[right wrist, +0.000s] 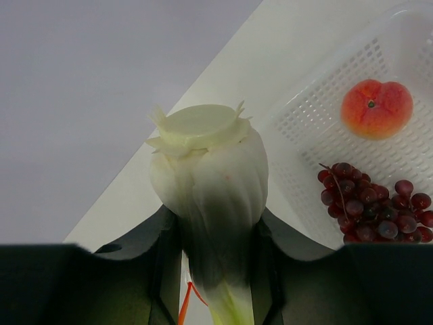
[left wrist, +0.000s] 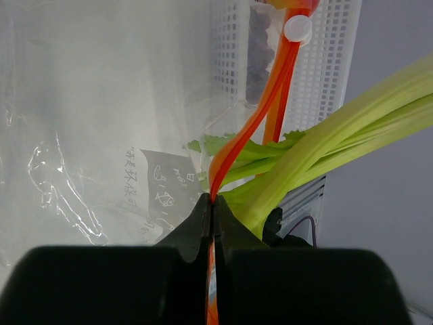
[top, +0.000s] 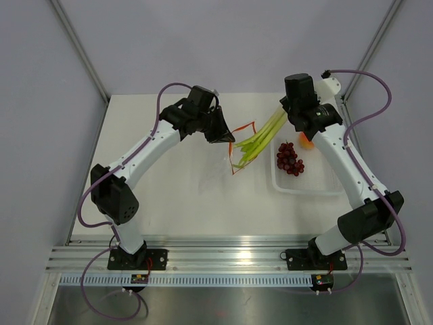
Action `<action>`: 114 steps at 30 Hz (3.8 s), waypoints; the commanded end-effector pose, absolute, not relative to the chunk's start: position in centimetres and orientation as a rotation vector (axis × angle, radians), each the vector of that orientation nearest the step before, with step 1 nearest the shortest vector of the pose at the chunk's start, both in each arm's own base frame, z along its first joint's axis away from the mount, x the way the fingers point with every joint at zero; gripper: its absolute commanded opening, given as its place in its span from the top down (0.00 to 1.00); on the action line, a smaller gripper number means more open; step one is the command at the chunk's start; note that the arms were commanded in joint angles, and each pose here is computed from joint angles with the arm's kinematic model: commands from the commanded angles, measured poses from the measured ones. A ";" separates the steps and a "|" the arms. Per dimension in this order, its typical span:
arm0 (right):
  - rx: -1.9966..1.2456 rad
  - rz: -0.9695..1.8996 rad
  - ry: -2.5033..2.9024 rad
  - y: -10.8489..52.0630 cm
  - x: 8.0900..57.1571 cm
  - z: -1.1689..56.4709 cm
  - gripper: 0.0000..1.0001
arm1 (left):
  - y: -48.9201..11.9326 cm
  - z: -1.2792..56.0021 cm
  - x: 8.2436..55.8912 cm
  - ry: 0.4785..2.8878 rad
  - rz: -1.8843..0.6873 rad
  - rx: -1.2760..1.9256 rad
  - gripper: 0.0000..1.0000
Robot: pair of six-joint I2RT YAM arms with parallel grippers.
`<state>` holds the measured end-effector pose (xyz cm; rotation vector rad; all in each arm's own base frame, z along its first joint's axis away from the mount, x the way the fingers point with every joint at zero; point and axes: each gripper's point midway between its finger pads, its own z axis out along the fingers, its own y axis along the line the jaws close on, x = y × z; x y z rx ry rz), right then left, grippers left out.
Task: Place the food in the zip-top bag and seal the zipper
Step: Place the fake vegetable in the zipper food storage bag.
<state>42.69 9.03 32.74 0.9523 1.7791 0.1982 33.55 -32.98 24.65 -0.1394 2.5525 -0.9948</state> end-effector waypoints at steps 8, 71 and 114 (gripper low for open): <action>0.934 0.116 1.724 8.2 42.8 34.2 1.00 | -32.8 27.1 33.4 2.480 -1.045 -0.088 1.00; 0.973 0.192 1.891 16.4 39.8 29.1 1.00 | -34.1 26.8 33.2 2.440 -1.132 -0.127 1.00; 1.160 0.269 1.861 13.8 38.4 28.7 1.00 | -32.5 25.3 32.8 2.332 -1.112 -0.438 1.00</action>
